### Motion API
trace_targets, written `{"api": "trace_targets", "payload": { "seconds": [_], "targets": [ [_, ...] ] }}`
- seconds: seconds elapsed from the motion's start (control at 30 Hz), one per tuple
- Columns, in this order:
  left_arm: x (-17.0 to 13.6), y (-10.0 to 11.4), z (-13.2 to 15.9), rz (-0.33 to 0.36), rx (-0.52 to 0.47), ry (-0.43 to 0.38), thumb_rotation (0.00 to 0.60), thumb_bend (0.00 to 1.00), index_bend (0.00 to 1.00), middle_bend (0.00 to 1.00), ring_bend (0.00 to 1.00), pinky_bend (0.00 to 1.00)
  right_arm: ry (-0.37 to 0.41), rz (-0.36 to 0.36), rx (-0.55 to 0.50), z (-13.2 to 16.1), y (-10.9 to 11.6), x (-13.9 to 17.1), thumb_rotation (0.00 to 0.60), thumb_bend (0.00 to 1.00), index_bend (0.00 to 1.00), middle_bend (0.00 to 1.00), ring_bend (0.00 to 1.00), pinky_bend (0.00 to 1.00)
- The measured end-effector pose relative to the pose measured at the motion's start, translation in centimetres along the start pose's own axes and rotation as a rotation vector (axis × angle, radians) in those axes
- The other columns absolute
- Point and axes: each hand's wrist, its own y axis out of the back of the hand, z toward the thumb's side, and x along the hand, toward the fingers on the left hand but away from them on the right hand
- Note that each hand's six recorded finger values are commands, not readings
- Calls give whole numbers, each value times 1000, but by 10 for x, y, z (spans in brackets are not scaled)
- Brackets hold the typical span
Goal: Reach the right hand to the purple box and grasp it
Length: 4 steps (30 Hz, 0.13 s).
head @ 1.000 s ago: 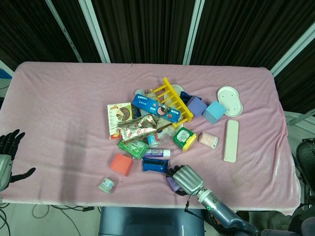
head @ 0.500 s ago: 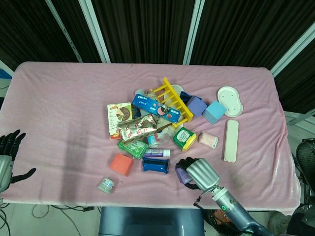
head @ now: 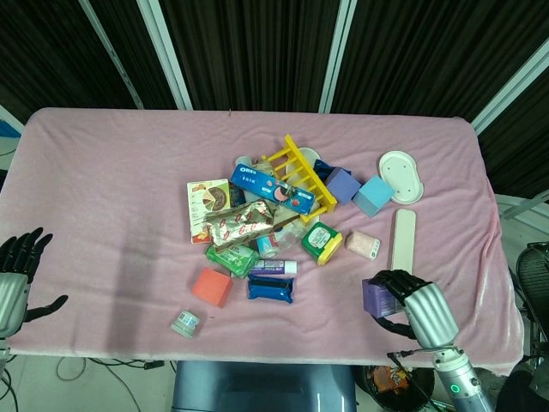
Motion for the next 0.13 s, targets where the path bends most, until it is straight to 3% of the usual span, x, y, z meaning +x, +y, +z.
{"api": "trace_targets", "payload": {
  "seconds": [0.13],
  "targets": [
    [-1,1,-1,6,0,0,600,0,0,0,0,0,-31,-12,2,-12,3,1,600,449,761,609,588,674]
  ]
}}
